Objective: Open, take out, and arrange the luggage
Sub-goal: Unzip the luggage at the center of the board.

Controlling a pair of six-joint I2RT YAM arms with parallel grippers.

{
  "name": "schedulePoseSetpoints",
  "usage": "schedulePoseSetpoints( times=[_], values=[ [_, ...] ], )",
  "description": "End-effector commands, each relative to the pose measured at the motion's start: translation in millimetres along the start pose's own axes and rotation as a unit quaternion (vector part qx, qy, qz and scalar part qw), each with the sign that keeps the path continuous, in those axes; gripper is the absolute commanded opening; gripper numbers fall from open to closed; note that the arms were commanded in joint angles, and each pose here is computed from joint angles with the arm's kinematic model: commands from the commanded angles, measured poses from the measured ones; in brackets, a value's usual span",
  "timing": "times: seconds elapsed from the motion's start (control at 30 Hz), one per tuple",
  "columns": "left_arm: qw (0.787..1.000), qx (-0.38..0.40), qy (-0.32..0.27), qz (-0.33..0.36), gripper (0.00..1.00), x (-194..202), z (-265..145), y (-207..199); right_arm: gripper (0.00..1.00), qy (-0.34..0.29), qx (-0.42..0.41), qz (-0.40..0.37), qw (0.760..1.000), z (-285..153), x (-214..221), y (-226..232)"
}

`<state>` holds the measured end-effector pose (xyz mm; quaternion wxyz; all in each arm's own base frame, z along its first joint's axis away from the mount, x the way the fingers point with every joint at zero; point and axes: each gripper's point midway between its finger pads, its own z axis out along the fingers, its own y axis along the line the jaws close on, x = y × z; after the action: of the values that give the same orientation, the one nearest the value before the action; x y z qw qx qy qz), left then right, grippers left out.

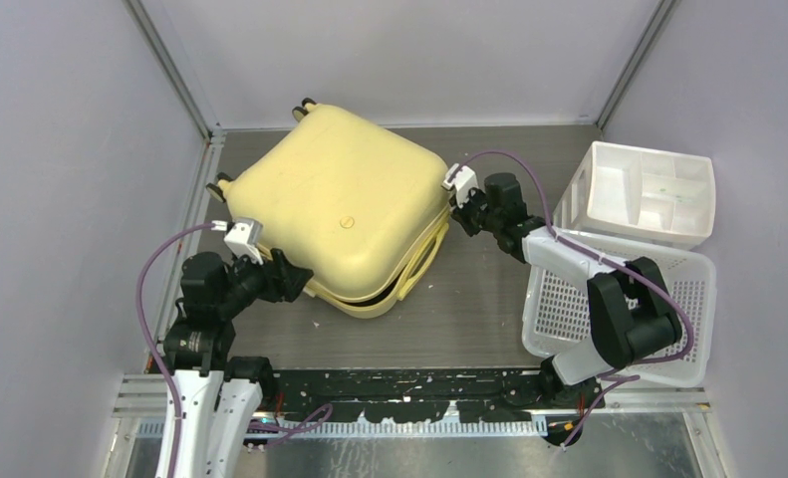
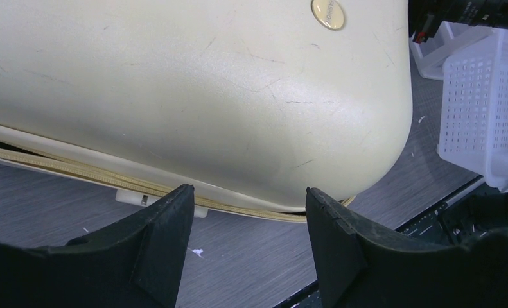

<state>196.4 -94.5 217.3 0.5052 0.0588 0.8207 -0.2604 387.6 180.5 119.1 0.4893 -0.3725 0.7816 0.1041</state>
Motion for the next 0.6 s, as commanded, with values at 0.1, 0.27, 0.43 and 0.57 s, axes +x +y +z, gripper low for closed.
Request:
schedulePoseSetpoints(
  times=[0.1, 0.27, 0.43, 0.57],
  values=[
    [0.990, 0.110, 0.002, -0.092, 0.66, -9.0, -1.3, -45.4, 0.01, -0.028, 0.047, -0.022, 0.998, 5.1, -23.5, -32.5],
    [0.964, 0.144, 0.010, -0.222, 0.66, -6.2, -15.8, -74.5, 0.01, -0.035, 0.034, -0.002, 0.999, 7.5, -27.3, -32.7],
    [0.952, 0.147, 0.018, -0.267, 0.66, -3.3, -31.2, -86.8, 0.01, -0.039, 0.025, 0.015, 0.999, 9.4, -28.1, -28.9],
    [0.948, 0.143, 0.035, -0.281, 0.66, 1.0, -25.1, -85.4, 0.01, -0.037, 0.036, 0.019, 0.998, 11.2, -29.0, -34.3]
  ],
)
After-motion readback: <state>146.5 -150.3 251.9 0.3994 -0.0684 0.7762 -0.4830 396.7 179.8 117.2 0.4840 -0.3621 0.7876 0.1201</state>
